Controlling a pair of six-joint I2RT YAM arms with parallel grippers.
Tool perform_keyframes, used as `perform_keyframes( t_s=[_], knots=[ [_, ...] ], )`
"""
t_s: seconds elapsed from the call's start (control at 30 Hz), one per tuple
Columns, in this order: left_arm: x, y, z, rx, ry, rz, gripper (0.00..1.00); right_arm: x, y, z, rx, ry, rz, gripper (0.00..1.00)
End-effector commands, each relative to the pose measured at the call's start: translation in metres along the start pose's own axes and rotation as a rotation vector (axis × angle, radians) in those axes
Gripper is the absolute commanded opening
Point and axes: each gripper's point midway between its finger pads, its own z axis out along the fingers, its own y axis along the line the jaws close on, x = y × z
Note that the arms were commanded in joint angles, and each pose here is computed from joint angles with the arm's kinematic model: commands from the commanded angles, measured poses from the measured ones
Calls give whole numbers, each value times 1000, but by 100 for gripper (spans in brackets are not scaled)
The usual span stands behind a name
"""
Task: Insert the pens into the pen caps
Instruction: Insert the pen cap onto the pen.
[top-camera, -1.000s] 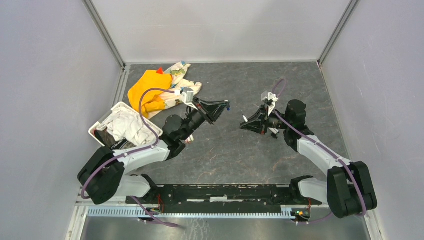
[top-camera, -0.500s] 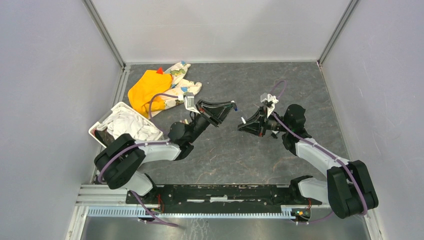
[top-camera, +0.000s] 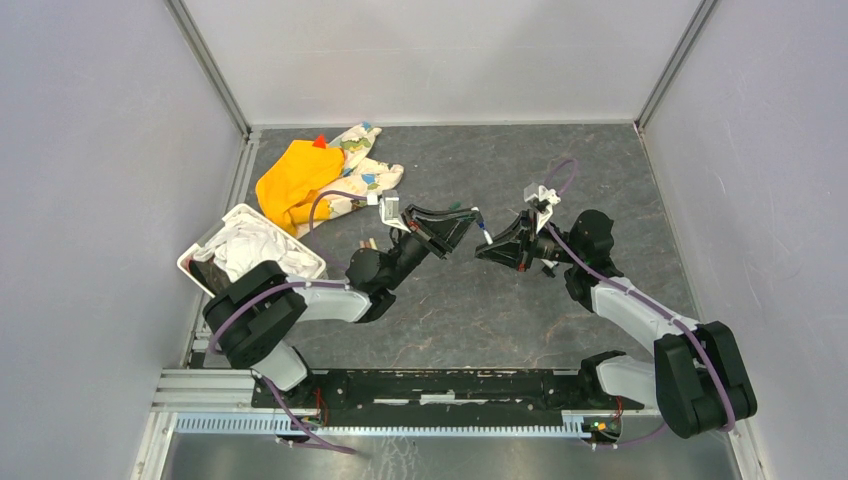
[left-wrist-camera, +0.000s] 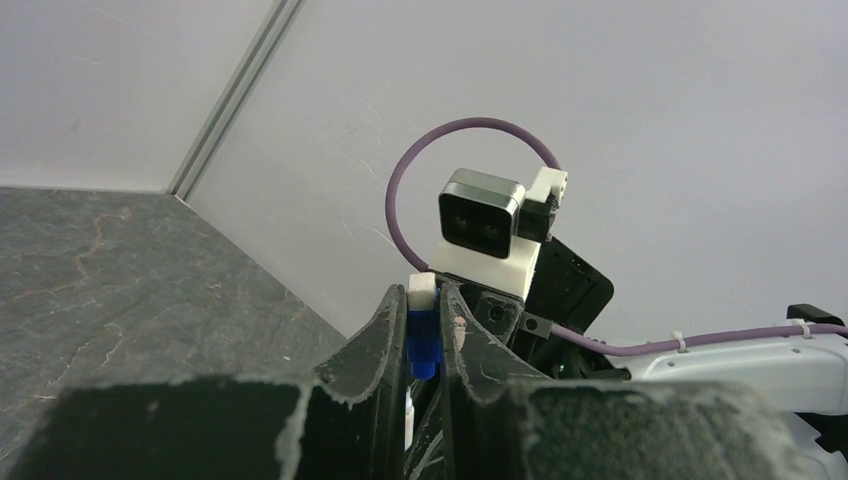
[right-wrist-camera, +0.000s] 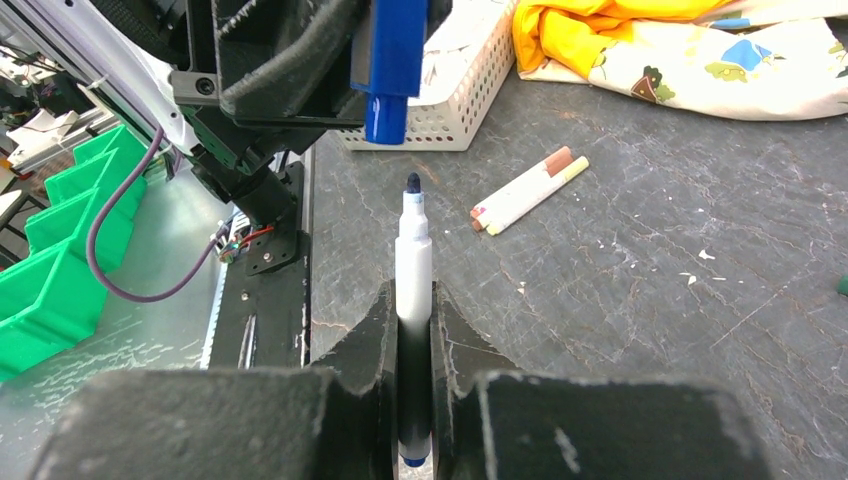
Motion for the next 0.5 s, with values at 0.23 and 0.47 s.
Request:
perform_keyframes(
  t_s=[0.23,0.47],
  knots=[
    [-22,-18,10,68,-117,-73,2,-14,11,1,-32,-45,-71,0],
    [-23,-20,9,79,-120,-78,2,-13,8,1,-17,-44,-60,0]
  ],
)
